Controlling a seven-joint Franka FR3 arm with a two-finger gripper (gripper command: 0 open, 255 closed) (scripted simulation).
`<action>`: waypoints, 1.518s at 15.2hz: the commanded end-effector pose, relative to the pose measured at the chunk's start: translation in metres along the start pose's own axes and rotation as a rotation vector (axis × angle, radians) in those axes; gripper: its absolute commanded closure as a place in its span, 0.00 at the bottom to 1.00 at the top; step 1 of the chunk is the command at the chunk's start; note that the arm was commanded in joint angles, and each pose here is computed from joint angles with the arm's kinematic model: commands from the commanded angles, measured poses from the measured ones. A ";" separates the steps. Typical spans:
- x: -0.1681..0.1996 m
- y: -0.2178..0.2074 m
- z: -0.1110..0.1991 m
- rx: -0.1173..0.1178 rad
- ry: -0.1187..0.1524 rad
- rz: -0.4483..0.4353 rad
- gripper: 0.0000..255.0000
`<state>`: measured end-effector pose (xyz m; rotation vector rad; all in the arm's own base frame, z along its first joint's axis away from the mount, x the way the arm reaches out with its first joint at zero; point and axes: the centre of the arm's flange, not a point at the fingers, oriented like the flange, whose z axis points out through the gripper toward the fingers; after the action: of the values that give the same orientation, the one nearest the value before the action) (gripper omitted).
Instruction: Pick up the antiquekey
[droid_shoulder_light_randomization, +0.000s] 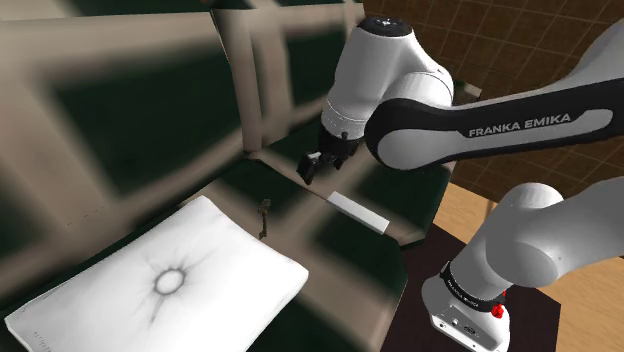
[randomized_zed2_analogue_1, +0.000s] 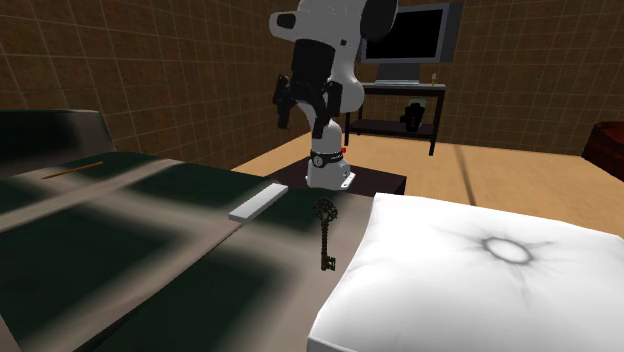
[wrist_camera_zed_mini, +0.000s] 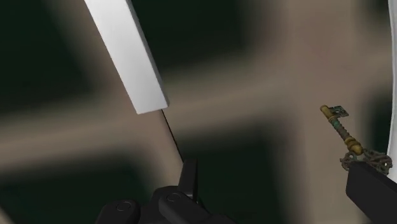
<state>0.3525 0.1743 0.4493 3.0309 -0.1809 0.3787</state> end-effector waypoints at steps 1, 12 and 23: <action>0.001 -0.018 0.017 -0.001 0.029 0.011 0.00; 0.008 -0.128 0.114 -0.026 0.171 0.059 0.00; -0.002 -0.134 0.156 -0.026 0.175 0.060 1.00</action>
<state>0.4054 0.2919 0.2904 2.9518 -0.2632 0.6365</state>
